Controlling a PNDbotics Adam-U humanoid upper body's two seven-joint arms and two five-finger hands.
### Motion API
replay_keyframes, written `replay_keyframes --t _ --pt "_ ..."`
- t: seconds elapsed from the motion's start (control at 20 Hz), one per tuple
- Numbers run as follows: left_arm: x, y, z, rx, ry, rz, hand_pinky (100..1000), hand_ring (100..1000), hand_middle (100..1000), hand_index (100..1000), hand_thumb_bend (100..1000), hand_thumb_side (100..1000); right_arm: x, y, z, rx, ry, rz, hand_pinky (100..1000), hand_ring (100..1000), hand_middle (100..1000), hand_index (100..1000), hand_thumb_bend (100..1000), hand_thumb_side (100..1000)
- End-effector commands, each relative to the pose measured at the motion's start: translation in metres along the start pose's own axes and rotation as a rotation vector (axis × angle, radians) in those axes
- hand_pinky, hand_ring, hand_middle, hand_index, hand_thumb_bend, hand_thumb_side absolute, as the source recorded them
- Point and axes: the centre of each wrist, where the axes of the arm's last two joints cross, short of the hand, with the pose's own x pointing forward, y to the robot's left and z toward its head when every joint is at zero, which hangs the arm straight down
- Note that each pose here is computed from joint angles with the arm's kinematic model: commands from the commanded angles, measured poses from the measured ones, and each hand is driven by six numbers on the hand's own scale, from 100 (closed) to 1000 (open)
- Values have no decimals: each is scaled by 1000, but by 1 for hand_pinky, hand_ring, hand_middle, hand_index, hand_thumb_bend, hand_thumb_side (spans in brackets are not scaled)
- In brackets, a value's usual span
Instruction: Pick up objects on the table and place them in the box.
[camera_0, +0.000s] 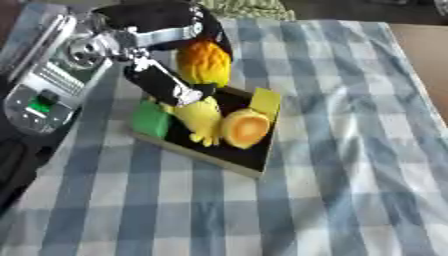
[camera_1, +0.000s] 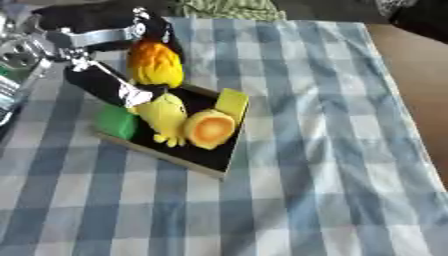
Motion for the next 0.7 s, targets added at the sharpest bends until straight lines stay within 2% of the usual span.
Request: replay_keyframes --t 0.05,0.45,0.55,0.65,0.7 --pt "-1 -6 -9 -9 8 -45 838 749 669 764 213 100 5 -11 -4 -24 -20 15 851 666 631 744 100 415" --pt "-15 -33 -16 -124 44 -90 850 769 701 784 291 132 2 -11 -1 -29 -6 14 851 666 630 744 100 415" --pt "-18 -39 -17 -155 57 -99 859 778 714 794 310 172 2 -10 -1 -28 -5 12 851 666 630 743 100 415" --pt "-20 -44 -18 -186 57 -104 886 807 748 839 328 276 2 -10 -1 -27 -5 12 851 666 630 743 100 415" --pt "-21 -45 -19 -200 52 -106 919 848 795 881 362 382 2 -10 -1 -27 -5 12 851 666 630 743 100 415"
